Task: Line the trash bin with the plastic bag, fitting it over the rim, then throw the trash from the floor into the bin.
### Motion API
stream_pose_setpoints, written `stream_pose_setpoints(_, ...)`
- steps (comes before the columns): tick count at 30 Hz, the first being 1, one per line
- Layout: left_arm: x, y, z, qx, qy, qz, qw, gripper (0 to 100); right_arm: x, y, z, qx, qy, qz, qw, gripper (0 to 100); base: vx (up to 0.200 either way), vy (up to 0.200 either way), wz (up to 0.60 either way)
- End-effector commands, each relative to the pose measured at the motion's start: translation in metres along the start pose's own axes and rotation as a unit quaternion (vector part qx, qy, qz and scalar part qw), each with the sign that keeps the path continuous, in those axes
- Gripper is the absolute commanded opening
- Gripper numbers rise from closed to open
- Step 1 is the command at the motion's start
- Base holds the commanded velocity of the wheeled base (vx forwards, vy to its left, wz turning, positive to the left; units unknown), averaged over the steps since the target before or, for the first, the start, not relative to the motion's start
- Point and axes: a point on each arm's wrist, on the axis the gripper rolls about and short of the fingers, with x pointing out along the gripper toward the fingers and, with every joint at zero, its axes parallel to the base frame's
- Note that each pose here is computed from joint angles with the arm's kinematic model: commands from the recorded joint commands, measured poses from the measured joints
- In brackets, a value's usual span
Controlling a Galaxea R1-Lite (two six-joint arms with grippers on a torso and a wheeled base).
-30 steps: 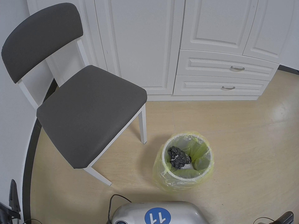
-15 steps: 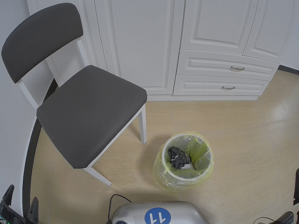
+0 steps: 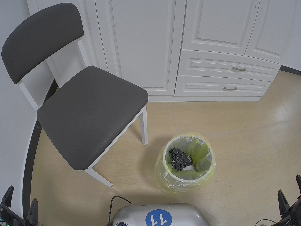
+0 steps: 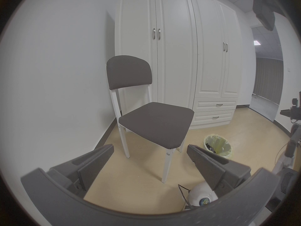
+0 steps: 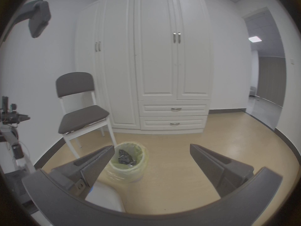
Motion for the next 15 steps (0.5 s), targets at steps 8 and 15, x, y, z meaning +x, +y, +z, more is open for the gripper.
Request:
stream_pose_setpoints(8, 0.0006, -0.0001, -0.0045, -0.002, 0.003, 0.001, 1.0000, 100, -0.0002, -0.0039, -0.0044, -0.056, 0.006, -0.089, 0.9944, 100, 0.000, 0.000, 0.00)
stream_pose_setpoints(15, 0.0006, 0.0000, -0.0045, -0.003, 0.003, 0.002, 1.0000, 100, -0.0007, -0.0059, -0.0043, -0.007, 0.002, -0.136, 0.9907, 100, 0.000, 0.000, 0.00)
